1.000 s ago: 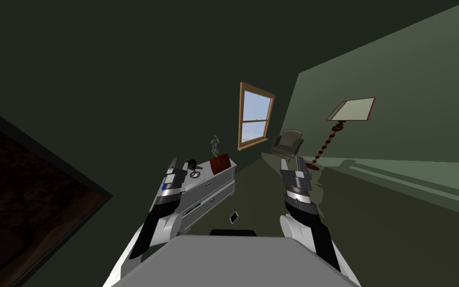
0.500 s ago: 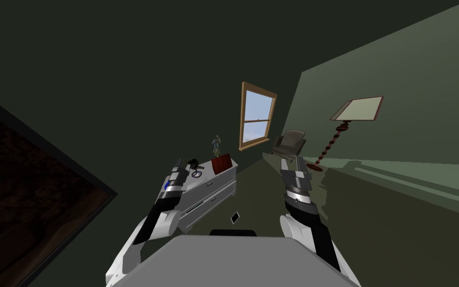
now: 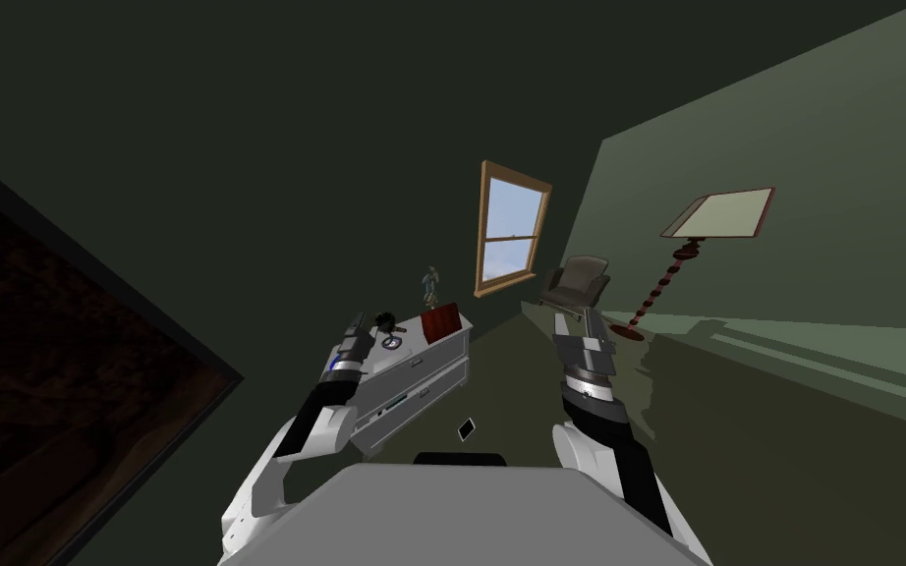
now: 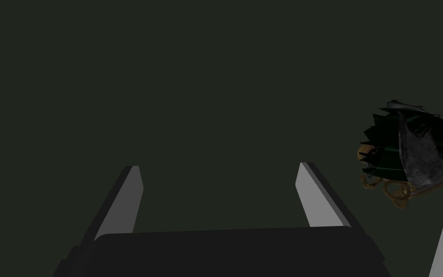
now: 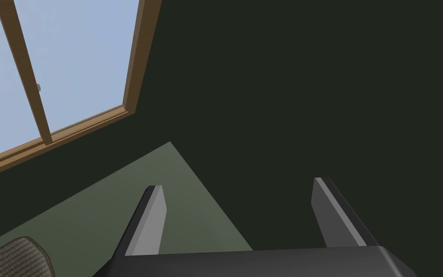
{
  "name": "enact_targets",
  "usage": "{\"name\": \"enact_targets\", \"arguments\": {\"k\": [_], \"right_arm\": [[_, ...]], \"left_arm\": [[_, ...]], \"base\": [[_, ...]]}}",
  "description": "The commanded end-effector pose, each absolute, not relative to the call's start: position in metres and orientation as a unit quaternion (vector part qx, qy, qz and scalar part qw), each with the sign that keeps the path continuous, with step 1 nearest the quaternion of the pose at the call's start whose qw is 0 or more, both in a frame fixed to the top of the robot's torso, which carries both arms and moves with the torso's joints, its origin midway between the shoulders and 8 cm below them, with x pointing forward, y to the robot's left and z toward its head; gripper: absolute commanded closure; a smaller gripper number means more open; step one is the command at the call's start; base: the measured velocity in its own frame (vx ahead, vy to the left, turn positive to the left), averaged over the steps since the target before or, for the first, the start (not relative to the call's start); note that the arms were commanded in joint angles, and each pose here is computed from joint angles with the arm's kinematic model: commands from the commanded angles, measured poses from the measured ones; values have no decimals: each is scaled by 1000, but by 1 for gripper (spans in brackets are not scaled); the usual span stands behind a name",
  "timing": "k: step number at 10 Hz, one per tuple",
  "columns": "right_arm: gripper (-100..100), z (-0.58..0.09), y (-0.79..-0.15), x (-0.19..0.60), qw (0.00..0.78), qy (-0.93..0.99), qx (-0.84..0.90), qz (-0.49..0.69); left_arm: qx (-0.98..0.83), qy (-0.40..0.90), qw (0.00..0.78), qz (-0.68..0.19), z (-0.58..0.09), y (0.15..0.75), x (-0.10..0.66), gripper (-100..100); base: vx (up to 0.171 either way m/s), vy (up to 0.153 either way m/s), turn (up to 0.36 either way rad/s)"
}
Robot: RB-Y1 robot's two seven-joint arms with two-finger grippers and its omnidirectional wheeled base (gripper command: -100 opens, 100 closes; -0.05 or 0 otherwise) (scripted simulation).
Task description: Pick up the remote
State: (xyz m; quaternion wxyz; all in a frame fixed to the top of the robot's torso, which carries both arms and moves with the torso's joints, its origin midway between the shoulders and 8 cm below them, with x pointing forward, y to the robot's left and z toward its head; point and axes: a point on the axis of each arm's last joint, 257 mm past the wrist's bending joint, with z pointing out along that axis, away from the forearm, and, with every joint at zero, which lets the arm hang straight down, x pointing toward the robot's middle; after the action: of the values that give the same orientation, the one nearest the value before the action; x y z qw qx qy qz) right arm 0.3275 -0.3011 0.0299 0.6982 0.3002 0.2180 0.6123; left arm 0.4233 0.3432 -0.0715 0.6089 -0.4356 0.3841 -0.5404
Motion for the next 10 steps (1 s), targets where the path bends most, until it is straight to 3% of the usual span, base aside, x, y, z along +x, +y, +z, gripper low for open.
{"name": "enact_targets", "arguments": {"k": [1, 10], "right_arm": [[0, 30, -301, 328, 698, 218, 300, 612], [0, 30, -301, 328, 698, 218, 300, 612]], "left_arm": [[-455, 388, 596, -536, -81, 350, 432, -100], [-544, 407, 532, -504, -135, 372, 461, -100]], "base": [[5, 24, 39], [6, 19, 24]]}}
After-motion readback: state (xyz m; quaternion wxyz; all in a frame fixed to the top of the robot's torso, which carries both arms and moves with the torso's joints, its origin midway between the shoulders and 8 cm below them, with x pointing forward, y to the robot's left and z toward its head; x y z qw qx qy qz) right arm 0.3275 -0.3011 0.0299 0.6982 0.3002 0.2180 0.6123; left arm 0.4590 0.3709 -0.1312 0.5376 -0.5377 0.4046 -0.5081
